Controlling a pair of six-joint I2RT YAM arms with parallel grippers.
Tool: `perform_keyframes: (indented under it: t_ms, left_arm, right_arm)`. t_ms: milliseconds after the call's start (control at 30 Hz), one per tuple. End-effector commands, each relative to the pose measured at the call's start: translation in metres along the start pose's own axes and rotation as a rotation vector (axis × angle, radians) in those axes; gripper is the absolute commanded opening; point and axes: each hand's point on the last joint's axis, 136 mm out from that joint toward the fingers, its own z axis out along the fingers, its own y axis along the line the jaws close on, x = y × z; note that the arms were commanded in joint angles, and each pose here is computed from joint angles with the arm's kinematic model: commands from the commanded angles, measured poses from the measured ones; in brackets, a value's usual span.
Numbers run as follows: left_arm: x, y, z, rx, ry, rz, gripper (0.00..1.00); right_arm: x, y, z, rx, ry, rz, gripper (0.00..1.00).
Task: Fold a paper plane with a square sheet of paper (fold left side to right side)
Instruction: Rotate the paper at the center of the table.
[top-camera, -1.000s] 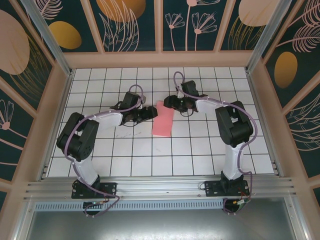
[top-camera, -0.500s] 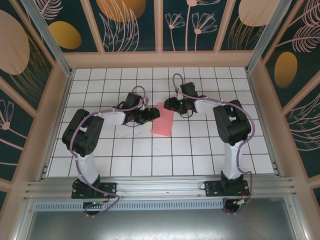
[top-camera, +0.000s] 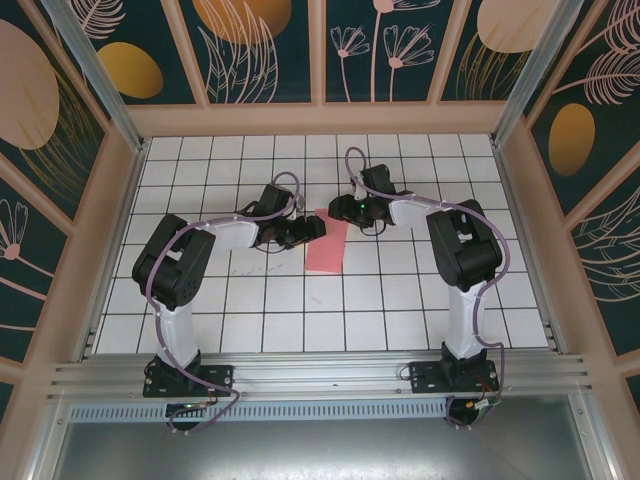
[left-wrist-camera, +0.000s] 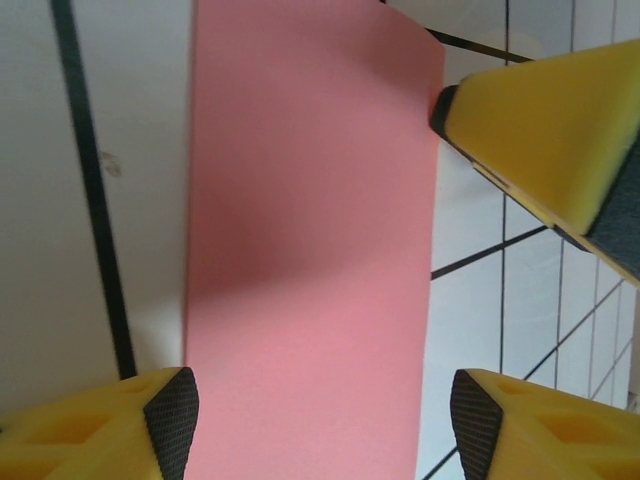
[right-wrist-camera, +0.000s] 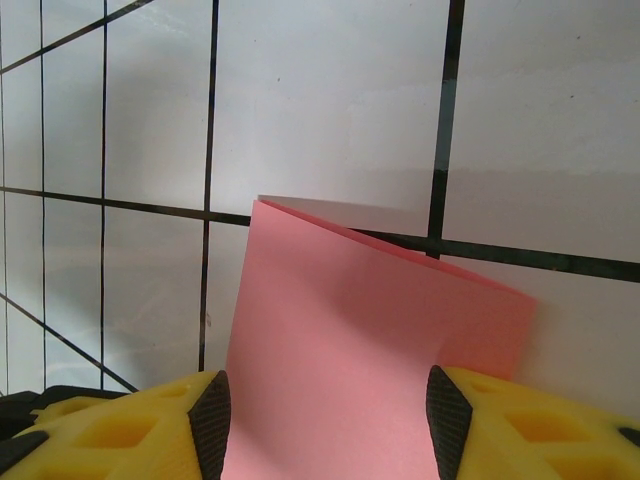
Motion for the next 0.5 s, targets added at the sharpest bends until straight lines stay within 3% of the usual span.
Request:
perform_keyframes:
  t_ms: [0,467]
  left_arm:
    - [-0.008,-0.001,-0.005,-0.038,-0.026,0.028,0.7]
    - [-0.031,-0.018,-0.068,-0.097,-0.25,0.067,0.71]
  right_arm:
    - [0.002,0.0,0.007,-0.007,0.012,-0.032,0.56]
    - [-0.014,0.011,0.022,-0.046,0.012,-0.085,0.53]
